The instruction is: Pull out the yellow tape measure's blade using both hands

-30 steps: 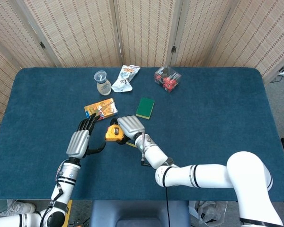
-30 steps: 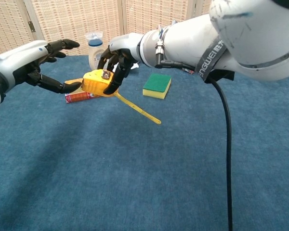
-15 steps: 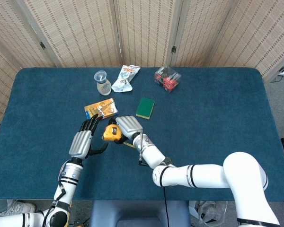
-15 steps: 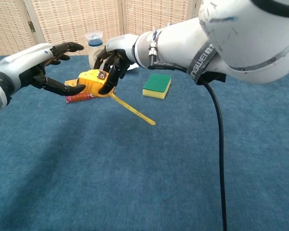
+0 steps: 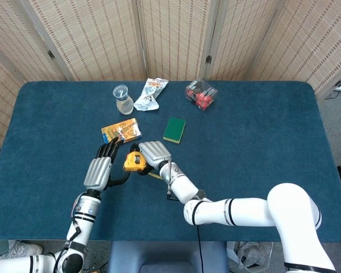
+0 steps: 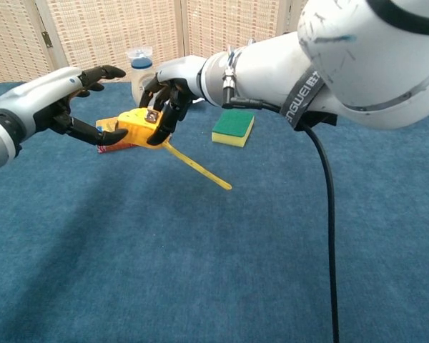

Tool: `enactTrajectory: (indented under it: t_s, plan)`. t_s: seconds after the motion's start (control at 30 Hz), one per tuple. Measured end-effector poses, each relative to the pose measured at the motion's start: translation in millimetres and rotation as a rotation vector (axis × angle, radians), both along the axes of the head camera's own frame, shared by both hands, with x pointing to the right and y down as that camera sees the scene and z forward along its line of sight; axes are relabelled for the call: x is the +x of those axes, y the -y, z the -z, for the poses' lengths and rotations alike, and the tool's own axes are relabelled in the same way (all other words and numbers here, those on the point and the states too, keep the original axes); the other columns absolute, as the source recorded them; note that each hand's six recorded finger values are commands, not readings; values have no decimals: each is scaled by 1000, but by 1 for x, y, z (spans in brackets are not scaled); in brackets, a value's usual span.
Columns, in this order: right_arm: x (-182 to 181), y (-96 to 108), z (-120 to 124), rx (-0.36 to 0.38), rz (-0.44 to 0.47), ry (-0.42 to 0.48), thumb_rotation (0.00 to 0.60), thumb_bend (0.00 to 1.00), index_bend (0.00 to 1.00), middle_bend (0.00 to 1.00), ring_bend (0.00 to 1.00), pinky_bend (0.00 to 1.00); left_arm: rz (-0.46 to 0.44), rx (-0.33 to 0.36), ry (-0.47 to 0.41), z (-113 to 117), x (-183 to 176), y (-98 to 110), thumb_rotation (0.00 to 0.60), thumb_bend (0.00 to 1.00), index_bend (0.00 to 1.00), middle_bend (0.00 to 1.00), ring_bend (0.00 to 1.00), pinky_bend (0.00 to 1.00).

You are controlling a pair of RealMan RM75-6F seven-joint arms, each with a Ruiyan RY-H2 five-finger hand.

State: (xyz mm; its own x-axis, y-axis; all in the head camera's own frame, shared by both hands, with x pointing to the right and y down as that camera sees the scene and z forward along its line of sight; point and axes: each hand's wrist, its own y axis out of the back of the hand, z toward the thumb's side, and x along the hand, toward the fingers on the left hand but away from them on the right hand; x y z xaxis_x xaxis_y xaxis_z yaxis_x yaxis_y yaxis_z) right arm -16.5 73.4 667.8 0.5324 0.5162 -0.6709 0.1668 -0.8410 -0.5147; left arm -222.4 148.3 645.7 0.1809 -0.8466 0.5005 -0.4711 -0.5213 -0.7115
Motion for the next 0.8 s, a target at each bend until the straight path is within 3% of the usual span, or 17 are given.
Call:
enactTrajectory:
  t_s: [0.8]
  plan:
    - [0,0,-3,-9,3,9,600,303,572,473,415,214,1,-3,10,-1,3,3,533,366,0,0,0,0]
